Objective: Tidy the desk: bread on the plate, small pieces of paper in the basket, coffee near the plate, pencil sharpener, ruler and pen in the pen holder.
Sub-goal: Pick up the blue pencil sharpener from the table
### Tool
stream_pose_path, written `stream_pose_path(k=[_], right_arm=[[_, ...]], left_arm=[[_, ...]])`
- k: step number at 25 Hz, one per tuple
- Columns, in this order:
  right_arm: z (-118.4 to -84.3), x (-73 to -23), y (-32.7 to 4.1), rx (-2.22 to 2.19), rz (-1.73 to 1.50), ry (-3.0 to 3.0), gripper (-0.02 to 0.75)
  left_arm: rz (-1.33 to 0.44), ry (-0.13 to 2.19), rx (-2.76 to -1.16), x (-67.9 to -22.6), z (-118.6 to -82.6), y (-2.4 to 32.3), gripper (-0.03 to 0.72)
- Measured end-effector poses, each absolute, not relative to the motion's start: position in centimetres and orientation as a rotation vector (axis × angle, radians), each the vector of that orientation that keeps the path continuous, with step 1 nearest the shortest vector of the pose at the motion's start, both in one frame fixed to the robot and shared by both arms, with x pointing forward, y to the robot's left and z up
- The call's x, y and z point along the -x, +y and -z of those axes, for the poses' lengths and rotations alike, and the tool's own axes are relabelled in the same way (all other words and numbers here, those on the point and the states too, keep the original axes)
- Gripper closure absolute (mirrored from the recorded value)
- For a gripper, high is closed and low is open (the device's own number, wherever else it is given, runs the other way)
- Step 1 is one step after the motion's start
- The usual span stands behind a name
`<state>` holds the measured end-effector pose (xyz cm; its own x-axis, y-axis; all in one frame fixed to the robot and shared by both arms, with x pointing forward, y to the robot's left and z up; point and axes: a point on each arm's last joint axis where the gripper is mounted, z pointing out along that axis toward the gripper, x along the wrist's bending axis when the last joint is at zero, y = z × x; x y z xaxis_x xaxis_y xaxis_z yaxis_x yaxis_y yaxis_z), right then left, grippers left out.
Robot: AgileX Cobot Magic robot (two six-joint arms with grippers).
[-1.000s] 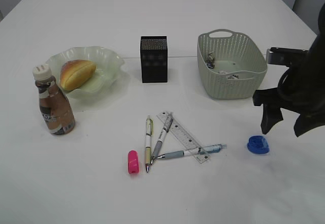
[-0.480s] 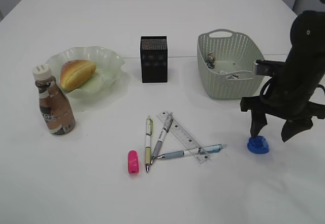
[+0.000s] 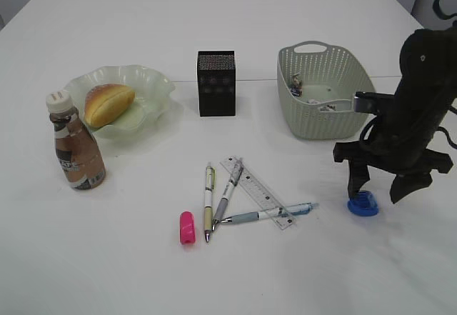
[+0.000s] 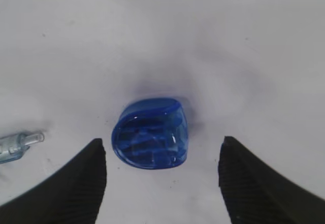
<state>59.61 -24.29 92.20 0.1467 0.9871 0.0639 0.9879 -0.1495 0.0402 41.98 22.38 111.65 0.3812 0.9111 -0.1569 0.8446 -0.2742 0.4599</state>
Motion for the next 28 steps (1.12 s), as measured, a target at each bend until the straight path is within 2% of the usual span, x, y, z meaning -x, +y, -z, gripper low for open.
stream_pose_path(k=[11, 28], right_arm=[[-90.7, -59.5, -22.1, 2.314, 0.093, -2.098, 0.202], [-90.7, -60.0, -22.2, 2.358, 0.124, -2.113, 0.202]], left_arm=[[-0.173, 1.505, -2.157, -42.0, -111.7, 22.2, 0.256], [-0.169, 1.505, -2.154, -42.0, -111.7, 22.2, 0.256]])
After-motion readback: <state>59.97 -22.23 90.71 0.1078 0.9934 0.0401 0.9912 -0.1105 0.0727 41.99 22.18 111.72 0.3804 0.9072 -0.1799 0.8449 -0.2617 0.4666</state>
